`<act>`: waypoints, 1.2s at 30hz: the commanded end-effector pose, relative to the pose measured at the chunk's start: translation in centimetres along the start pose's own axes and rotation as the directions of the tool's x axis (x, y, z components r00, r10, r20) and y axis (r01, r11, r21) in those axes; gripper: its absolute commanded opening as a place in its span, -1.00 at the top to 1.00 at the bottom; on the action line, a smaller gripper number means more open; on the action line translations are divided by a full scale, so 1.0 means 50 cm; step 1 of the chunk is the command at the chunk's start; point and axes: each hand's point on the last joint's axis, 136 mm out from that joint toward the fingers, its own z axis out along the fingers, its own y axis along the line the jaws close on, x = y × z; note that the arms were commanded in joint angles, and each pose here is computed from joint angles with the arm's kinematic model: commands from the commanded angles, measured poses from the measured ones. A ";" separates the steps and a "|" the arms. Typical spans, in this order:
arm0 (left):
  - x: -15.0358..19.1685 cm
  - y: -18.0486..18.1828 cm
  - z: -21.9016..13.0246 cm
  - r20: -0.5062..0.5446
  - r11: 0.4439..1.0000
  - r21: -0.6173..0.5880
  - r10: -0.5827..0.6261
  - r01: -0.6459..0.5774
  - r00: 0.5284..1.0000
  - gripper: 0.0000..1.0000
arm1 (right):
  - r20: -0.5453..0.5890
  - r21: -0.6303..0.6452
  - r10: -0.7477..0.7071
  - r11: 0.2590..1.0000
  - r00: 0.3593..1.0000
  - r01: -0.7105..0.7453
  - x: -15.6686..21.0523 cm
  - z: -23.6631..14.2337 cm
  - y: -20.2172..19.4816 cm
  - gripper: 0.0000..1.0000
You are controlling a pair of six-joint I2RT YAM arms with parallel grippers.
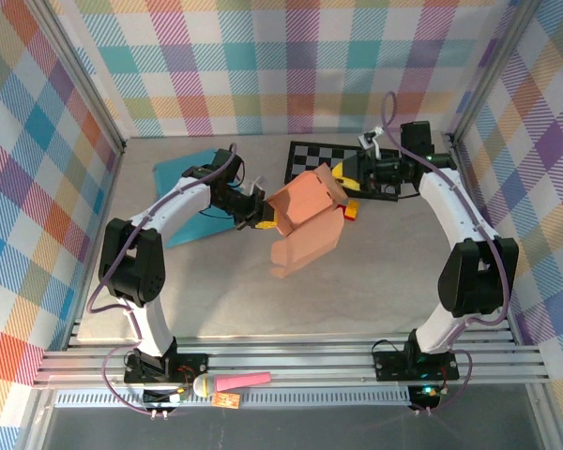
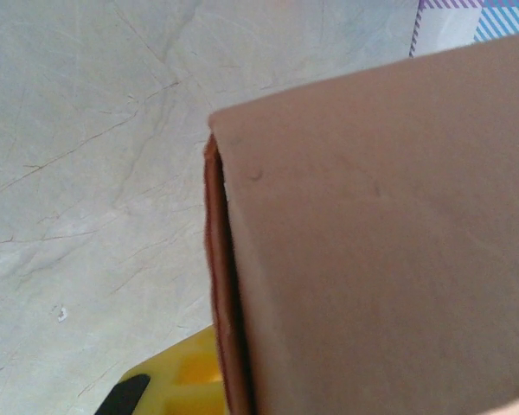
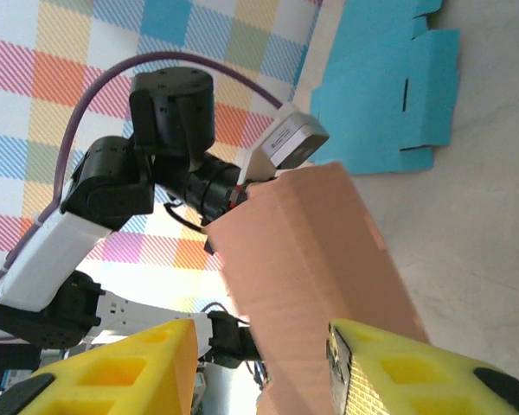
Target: Fold the paper box
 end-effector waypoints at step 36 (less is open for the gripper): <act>0.008 -0.013 -0.012 -0.016 1.000 0.026 0.015 -0.015 1.000 1.00 | 0.030 0.280 -0.133 0.953 0.991 0.119 -0.019 -0.042 -0.028 -0.02</act>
